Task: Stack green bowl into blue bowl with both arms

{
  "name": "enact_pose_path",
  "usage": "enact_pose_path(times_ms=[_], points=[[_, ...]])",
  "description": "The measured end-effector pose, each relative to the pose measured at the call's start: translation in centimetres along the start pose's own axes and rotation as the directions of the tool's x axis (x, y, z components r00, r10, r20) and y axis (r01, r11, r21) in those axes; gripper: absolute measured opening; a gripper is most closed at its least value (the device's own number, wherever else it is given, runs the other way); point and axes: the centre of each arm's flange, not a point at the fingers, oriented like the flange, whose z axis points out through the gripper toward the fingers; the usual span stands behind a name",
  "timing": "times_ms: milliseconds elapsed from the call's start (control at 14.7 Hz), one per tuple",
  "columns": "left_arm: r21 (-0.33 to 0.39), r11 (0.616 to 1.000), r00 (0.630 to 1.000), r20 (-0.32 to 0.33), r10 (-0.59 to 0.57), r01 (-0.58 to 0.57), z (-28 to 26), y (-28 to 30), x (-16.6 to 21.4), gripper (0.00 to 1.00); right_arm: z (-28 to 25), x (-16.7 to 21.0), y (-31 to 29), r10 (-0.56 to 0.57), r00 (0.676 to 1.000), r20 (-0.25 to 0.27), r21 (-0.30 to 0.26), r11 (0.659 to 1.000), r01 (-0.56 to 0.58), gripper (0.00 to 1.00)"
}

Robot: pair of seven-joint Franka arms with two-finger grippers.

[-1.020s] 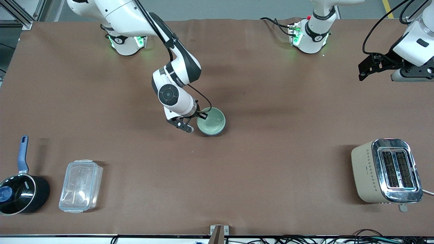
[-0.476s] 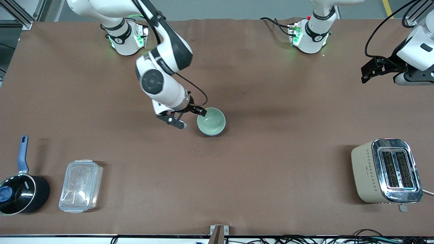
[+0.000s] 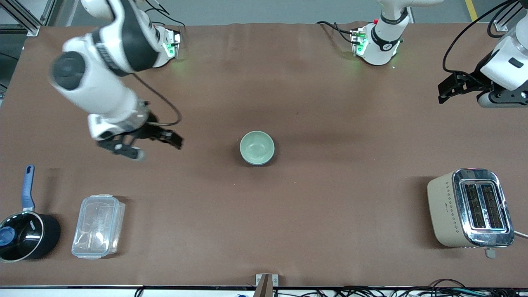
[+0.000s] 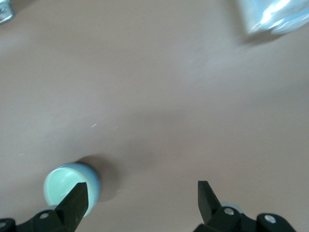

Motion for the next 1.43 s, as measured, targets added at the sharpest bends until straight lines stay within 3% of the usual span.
enact_pose_path(times_ms=[272, 680, 1020, 1224, 1429], points=[[-0.001, 1.0, 1.0, -0.008, -0.004, 0.004, 0.0, -0.2, 0.3, 1.0, -2.7, 3.5, 10.1, -0.061, 0.996, -0.058, -0.082, 0.995, 0.056, 1.0], [-0.003, 1.0, 1.0, -0.018, -0.018, 0.018, -0.5, -1.1, 0.6, 1.0, -8.3, 5.9, 22.9, -0.171, 0.978, -0.117, -0.093, 0.983, 0.161, 1.0], [-0.003, 1.0, 1.0, -0.018, -0.017, 0.017, -0.7, -1.7, 0.5, 1.0, -15.2, 5.8, 23.9, -0.258, 0.952, -0.164, -0.11, 0.964, 0.242, 1.0], [-0.002, 1.0, 1.0, -0.024, -0.011, 0.011, -1.0, -1.5, 0.5, 1.0, -19.3, 4.6, 23.1, -0.269, 0.951, -0.152, -0.109, 0.961, 0.254, 1.0], [-0.003, 1.0, 0.999, -0.031, -0.008, 0.008, -1.3, -1.4, 0.5, 1.0, -18.9, 4.4, 22.6, -0.274, 0.955, -0.11, -0.107, 0.959, 0.263, 1.0]])
